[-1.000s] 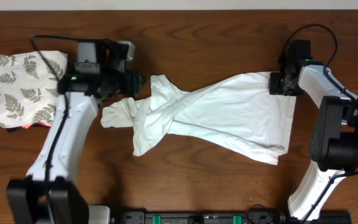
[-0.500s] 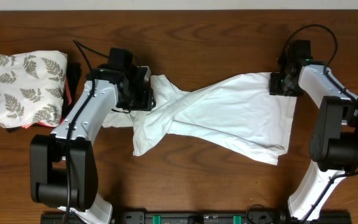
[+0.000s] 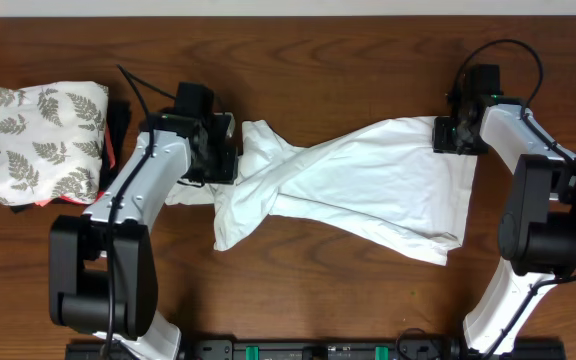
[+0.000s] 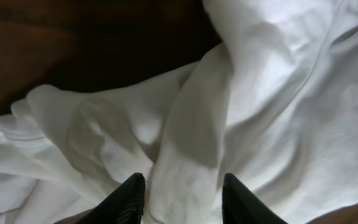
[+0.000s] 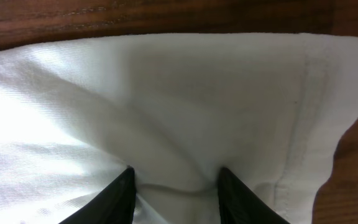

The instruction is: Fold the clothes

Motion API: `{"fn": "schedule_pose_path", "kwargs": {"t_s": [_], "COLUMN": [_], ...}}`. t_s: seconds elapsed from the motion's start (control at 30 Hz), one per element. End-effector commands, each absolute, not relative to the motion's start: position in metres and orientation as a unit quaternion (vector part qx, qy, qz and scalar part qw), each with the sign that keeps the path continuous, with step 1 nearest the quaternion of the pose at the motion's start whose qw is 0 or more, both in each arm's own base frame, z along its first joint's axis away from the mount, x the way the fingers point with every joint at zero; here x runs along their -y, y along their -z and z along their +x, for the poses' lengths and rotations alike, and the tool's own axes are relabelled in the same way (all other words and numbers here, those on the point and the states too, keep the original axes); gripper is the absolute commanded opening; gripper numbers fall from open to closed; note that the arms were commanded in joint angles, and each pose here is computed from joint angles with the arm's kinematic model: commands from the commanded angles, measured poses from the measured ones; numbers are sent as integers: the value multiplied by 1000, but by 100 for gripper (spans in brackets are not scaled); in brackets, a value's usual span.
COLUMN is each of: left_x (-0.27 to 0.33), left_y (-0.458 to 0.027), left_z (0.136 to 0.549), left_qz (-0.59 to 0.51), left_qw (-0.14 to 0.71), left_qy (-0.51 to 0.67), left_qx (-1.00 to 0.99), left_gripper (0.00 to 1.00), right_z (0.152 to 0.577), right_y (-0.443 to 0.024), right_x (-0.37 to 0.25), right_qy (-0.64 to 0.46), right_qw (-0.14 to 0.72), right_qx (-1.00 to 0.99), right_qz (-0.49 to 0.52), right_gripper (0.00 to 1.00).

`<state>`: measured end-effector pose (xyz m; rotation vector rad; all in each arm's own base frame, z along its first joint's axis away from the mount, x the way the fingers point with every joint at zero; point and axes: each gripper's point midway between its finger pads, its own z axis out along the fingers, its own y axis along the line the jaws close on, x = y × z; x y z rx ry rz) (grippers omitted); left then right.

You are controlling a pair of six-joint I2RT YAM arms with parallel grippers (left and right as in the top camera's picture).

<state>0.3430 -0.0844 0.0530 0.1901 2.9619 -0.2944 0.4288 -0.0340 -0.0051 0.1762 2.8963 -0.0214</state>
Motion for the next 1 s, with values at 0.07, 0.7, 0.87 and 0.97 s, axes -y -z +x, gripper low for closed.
{"fn": "schedule_pose_path", "kwargs": {"t_s": [0.07,0.7,0.87,0.97], "left_x": [82,91,88,88], "left_y": [-42,-33,-27,-23], "left_z": [337,332,331,330], "left_qz": [62,81,80,80], "left_qw": [61,48,40,34], "left_qy": [90,77,67,66], "left_qx": [-992,-993,-994,-994], "left_gripper": [40,40,40,40], "right_z": [385,384,383,384], "right_y": [50,50,50,50], "right_x": [42,42,43,43], "right_qy": [13,13,13,13], "right_qw": [32,31,29,29], "right_qx": [-996,-996,-996,-996], "right_qz": [82,82,83,83], "right_gripper": [41,41,42,42]}}
